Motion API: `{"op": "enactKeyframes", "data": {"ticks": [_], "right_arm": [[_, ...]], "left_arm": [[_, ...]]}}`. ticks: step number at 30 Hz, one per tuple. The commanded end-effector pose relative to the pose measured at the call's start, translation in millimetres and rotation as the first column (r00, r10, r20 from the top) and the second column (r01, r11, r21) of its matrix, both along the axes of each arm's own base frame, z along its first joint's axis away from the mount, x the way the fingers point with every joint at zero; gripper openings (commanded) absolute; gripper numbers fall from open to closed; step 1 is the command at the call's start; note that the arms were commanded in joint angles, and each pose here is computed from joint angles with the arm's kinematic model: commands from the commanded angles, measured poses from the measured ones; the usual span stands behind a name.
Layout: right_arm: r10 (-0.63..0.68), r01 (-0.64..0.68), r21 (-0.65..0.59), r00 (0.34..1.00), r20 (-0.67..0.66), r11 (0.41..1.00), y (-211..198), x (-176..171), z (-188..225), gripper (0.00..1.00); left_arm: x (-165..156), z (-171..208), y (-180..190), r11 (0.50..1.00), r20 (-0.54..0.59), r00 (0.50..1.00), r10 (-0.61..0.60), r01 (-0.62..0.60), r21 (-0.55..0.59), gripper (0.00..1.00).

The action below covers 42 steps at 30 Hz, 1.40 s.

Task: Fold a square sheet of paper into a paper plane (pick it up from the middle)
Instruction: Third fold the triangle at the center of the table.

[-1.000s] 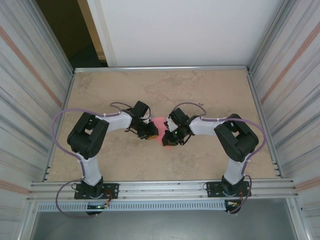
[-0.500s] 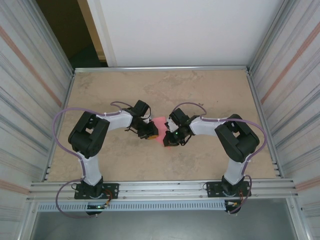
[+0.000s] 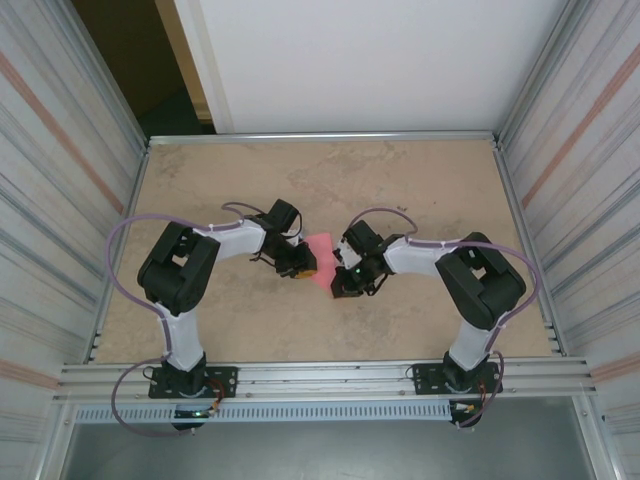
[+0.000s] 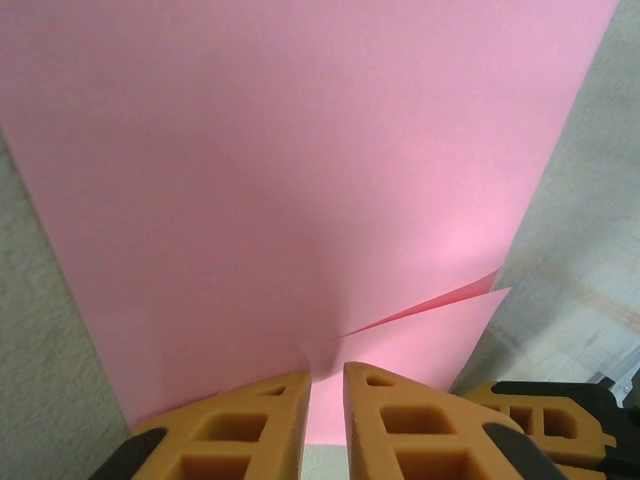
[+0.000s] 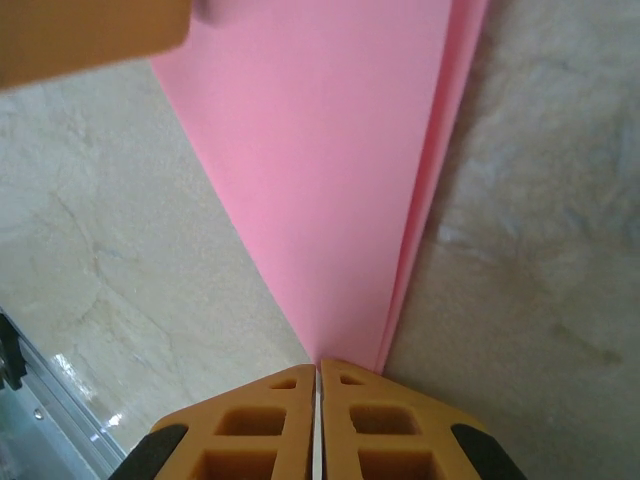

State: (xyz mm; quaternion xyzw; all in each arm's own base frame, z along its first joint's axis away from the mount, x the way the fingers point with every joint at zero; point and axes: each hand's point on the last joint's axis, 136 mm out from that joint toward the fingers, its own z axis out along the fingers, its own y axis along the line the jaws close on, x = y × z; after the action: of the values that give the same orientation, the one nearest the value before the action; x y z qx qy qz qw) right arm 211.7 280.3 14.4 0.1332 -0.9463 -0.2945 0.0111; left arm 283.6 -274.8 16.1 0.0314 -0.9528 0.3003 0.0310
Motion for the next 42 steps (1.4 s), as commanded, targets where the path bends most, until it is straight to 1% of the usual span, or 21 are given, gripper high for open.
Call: {"op": "enactKeyframes", "data": {"ticks": [1,6,12,15,20,23,26,32,35,39,42], "right_arm": [[0.009,-0.012,-0.068,0.999,-0.043,0.998,-22.4,-18.3,-5.8,0.09],[-0.005,0.002,-0.075,0.999,-0.041,0.997,-31.4,-24.2,-5.6,0.09],[0.036,-0.044,0.053,0.989,0.143,0.998,2.8,-9.5,44.4,0.1],[0.016,-0.03,0.076,0.985,0.17,0.997,13.5,0.4,50.0,0.1],[-0.05,0.042,0.05,0.983,0.174,0.998,19.9,23.9,36.8,0.07],[-0.063,0.054,0.059,0.983,0.17,0.997,26.3,31.9,32.6,0.06],[-0.076,0.072,0.035,0.986,0.151,0.997,25.9,37.1,23.5,0.05],[-0.081,0.081,0.0,0.99,0.113,0.997,18.0,33.7,7.4,0.05],[-0.078,0.082,-0.032,0.993,0.092,0.996,11.3,27.7,-2.3,0.04],[-0.082,0.086,-0.061,0.995,0.058,0.994,5.1,21.2,-13.6,0.04],[-0.089,0.092,-0.072,0.995,0.043,0.993,2.3,18.7,-17.8,0.03]], "left_arm": [[-14.4,-47.0,34.3,0.983,-0.066,0.998,0.022,-0.01,0.185,0.19],[-14.3,-46.7,32.9,0.984,-0.068,0.997,0.019,-0.007,0.178,0.19],[-11.3,-40.7,29.2,0.987,-0.055,0.998,0.016,-0.007,0.159,0.19],[-9.3,-37.1,28.0,0.988,-0.046,0.999,0.016,-0.008,0.153,0.19],[-7.2,-33.8,24.6,0.99,-0.038,0.999,0.012,-0.006,0.142,0.19],[-6.0,-32.1,23.2,0.99,-0.032,0.999,0.009,-0.005,0.138,0.18],[-3.1,-28.4,21.4,0.991,-0.02,1.0,0.007,-0.004,0.131,0.18],[7.6,-16.2,14.0,0.995,0.014,1.0,0.002,-0.004,0.104,0.17],[14.0,-2.9,8.9,0.997,0.05,0.999,-0.004,0.0,0.078,0.16],[20.6,26.6,-3.3,1.0,0.134,0.991,-0.023,0.023,0.001,0.16],[17.6,45.2,-12.4,0.997,0.188,0.981,-0.039,0.049,-0.051,0.16]]}}
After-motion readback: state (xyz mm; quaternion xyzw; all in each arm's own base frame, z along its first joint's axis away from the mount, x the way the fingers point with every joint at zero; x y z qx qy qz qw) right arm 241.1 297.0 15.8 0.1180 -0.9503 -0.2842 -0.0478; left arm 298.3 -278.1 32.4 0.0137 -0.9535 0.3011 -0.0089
